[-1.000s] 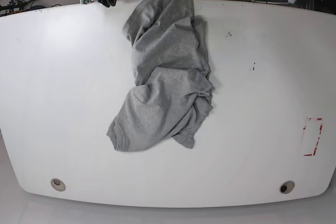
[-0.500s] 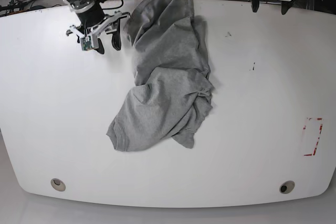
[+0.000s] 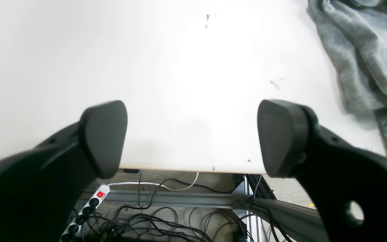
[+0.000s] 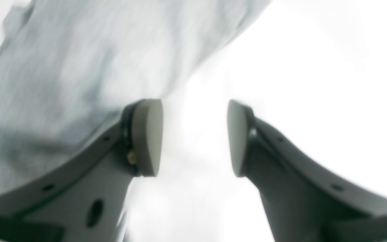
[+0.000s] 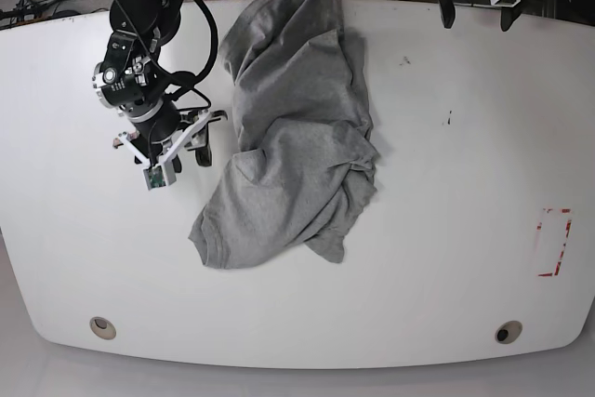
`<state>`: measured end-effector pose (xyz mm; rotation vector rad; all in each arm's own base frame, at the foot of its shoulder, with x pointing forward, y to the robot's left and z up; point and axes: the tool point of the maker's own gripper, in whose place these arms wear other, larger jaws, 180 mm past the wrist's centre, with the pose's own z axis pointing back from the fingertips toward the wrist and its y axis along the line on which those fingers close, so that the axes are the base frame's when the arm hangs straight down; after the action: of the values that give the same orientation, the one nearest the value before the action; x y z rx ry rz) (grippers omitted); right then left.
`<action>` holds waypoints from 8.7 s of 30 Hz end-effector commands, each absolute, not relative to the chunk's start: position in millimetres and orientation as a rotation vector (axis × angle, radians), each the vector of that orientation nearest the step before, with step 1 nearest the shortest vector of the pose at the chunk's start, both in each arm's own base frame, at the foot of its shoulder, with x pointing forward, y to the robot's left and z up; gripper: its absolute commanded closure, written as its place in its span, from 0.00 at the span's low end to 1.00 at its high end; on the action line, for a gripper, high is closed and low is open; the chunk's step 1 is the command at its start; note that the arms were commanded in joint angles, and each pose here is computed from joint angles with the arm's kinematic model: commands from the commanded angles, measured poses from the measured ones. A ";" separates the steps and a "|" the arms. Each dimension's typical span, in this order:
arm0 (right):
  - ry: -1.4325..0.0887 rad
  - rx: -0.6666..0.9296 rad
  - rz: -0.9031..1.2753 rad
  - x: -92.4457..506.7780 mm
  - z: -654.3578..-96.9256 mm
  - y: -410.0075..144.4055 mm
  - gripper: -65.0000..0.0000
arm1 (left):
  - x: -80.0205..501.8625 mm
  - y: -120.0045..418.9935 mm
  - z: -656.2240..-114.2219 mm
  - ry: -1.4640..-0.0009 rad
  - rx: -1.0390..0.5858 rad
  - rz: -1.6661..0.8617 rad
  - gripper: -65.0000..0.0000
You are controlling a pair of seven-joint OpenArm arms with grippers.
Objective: Fold the T-shirt properly
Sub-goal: 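Move the right gripper down to the grey shirt's hem and grasp it, then reach the left gripper to the shirt's opposite edge and grasp it, then pull the shirt taut between both grippers, stretching it apart, then lift the shirt with both grippers and lay it flat across the table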
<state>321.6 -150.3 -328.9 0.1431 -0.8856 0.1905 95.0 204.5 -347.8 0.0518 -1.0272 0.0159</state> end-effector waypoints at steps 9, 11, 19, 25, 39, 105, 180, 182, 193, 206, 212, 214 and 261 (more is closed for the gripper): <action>-0.845 0.428 0.056 371.7 -334.5 -138.0 0.54 | 107.7 216.8 -333.7 -1.092 0.090 0.012 0.12; -0.822 0.477 0.020 376.7 -343.3 -136.3 0.54 | 108.0 217.1 -334.0 -1.091 0.091 0.010 0.12; -0.730 0.632 -0.091 391.4 -372.9 -124.8 0.55 | 115.3 221.4 -331.2 -1.103 0.093 -0.039 0.12; -0.730 0.675 -0.149 397.8 -386.4 -116.3 0.55 | 123.3 222.9 -327.8 -1.128 0.098 -0.037 0.12; -0.714 0.691 -0.195 393.9 -404.4 -113.4 0.55 | 130.9 220.6 -325.1 -1.150 0.091 -0.040 0.12; -1.299 0.303 0.270 486.7 -153.4 -147.9 1.00 | 155.5 44.4 -414.1 -0.637 -0.440 -0.623 0.13; -0.780 0.588 -0.193 432.0 -384.0 -184.9 0.16 | 227.9 193.3 -369.9 -0.784 -0.054 -0.494 1.00; -0.772 0.601 -0.194 430.0 -387.3 -177.5 0.16 | 228.0 193.8 -369.8 -0.784 -0.053 -0.492 1.00; -0.759 0.656 -0.206 425.0 -396.5 -148.5 0.65 | 228.2 196.1 -369.4 -0.783 -0.046 -0.497 1.00; -0.859 0.583 -0.148 434.9 -360.7 -172.6 1.00 | 237.1 207.6 -367.0 -0.774 0.033 -0.533 1.00; -0.944 0.532 -0.076 441.2 -322.4 -179.5 1.00 | 261.2 214.2 -352.8 -0.791 0.085 -0.534 1.00; -0.971 0.504 -0.057 443.6 -310.5 -187.4 1.00 | 274.6 218.6 -343.8 -0.794 0.115 -0.530 1.00; -1.568 0.130 0.584 536.4 101.6 -139.7 1.00 | 421.3 334.2 25.4 -1.367 0.699 -0.350 1.00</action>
<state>542.3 -128.1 71.5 0.1564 -1.4976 0.5997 421.6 328.4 15.4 0.6903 -1.3463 -0.3652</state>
